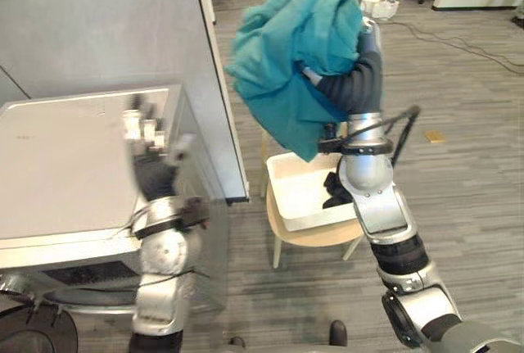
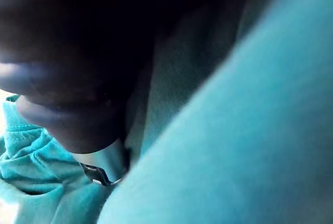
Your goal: Pick up the laundry basket with both hands and put the clothes into the washing machine.
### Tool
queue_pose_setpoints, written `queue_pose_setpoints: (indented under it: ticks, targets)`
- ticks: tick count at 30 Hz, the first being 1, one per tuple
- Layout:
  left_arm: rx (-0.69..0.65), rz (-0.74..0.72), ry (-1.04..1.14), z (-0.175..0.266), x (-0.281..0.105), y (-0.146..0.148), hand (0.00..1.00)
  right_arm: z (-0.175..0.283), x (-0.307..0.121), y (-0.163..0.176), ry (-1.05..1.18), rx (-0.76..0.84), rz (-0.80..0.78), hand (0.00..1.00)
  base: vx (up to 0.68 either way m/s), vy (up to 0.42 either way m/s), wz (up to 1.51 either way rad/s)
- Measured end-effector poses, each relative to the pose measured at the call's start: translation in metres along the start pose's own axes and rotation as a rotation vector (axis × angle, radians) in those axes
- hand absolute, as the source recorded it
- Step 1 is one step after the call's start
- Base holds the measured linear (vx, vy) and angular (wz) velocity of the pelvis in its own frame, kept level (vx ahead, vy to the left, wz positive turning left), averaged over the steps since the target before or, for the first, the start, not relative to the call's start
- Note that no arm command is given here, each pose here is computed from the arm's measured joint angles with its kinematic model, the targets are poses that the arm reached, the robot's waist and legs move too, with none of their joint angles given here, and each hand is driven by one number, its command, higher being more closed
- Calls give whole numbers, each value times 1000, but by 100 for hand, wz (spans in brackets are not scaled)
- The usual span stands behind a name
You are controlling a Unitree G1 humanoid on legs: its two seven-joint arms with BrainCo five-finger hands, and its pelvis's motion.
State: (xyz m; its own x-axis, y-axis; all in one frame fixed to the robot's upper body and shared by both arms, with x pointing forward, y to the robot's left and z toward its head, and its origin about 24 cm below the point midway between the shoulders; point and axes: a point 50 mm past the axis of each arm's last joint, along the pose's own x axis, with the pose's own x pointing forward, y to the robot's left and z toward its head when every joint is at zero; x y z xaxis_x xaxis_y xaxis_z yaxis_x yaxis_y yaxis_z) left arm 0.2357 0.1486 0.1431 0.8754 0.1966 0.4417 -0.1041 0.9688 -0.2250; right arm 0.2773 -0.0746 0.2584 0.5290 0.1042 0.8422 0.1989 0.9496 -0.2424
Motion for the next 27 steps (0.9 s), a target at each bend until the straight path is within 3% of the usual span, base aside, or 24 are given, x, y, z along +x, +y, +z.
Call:
queue_pose_setpoints:
  ticks: [9,20,21,27]
  targets:
    - [-38,-274,159,-38,27,-48,0,1,3,18,14,84,84,100,-4,-10,-9]
    - [-184,-337,169,-28,57,-70,0,1,2,21,40,170,115,100,-17,-5,-5]
    - [-193,-340,164,-26,59,-71,100,1,2,22,39,173,116,100,0,0,0]
    - [-259,-376,155,-19,63,-80,100,5,2,27,33,213,132,100,-26,-11,-5]
